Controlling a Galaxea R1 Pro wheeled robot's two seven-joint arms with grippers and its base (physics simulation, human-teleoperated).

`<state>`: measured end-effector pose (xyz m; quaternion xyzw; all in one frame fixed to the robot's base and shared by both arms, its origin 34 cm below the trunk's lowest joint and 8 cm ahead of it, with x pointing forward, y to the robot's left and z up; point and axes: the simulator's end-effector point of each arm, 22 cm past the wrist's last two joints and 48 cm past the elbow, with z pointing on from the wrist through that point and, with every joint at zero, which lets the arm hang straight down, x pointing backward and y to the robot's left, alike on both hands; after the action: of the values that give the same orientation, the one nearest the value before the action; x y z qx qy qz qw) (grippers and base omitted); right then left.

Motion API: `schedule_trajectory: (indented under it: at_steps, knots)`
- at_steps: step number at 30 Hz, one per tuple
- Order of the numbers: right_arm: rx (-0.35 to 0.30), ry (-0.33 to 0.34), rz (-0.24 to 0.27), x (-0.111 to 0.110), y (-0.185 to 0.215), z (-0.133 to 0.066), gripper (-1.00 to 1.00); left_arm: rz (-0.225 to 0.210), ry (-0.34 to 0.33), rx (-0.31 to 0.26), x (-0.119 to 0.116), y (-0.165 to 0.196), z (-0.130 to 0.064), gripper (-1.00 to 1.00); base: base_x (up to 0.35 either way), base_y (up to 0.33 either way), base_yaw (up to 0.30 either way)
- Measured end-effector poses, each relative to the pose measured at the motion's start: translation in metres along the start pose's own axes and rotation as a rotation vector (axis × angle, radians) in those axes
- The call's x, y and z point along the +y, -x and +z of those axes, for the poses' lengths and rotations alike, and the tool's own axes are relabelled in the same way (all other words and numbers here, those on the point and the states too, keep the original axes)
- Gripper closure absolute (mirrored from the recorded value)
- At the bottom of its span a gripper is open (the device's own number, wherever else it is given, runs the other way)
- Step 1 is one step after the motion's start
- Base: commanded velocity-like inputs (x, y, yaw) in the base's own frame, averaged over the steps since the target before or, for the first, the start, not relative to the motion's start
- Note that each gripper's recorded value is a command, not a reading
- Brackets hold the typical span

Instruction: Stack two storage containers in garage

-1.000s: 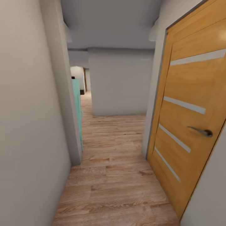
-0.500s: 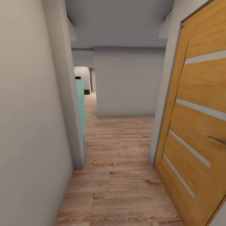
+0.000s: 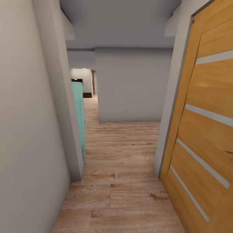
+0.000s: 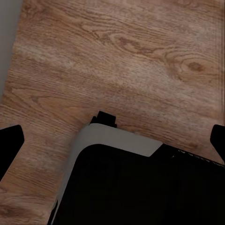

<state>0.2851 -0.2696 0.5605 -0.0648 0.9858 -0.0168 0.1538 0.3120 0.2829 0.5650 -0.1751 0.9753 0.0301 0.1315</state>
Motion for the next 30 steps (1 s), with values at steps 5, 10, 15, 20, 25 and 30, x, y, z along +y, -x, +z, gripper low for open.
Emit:
schedule_trajectory:
  at_steps: [5, 10, 15, 20, 25, 30]
  knots:
    - [0.0, -0.005, 0.0, -0.001, 0.0, 0.0, -1.0, -0.002, 0.0, 0.002, 0.0002, -0.0004, 0.0, -1.0, 0.319, -0.094, 0.0]
    - [-0.001, -0.006, -0.001, -0.0014, 0.0002, 0.0, -1.0, -0.002, 0.001, 0.002, 0.0005, -0.0004, 0.0, -1.0, 0.319, -0.094, 0.0]
    - [-0.002, -0.009, -0.001, -0.002, 0.0004, 0.0, -1.0, -0.003, 0.001, 0.004, 0.0004, -0.0008, 0.0, -1.0, 0.319, -0.09, 0.0]
    - [0.0, -0.011, -0.001, -0.0024, 0.0001, 0.0, -1.0, -0.002, 0.001, 0.009, 0.0007, -0.0019, 0.0, -1.0, 0.32, -0.022, 0.0]
    - [0.0, -0.01, -0.001, -0.0022, 0.0001, 0.0, -1.0, 0.0, 0.002, 0.02, 0.0011, -0.0041, 0.0, -1.0, 0.322, -0.004, 0.0]
    - [0.0, -0.011, -0.001, -0.0024, 0.0001, 0.0, -1.0, -0.002, 0.002, 0.023, 0.0013, -0.0048, 0.0, -1.0, 0.324, 0.0, 0.0]
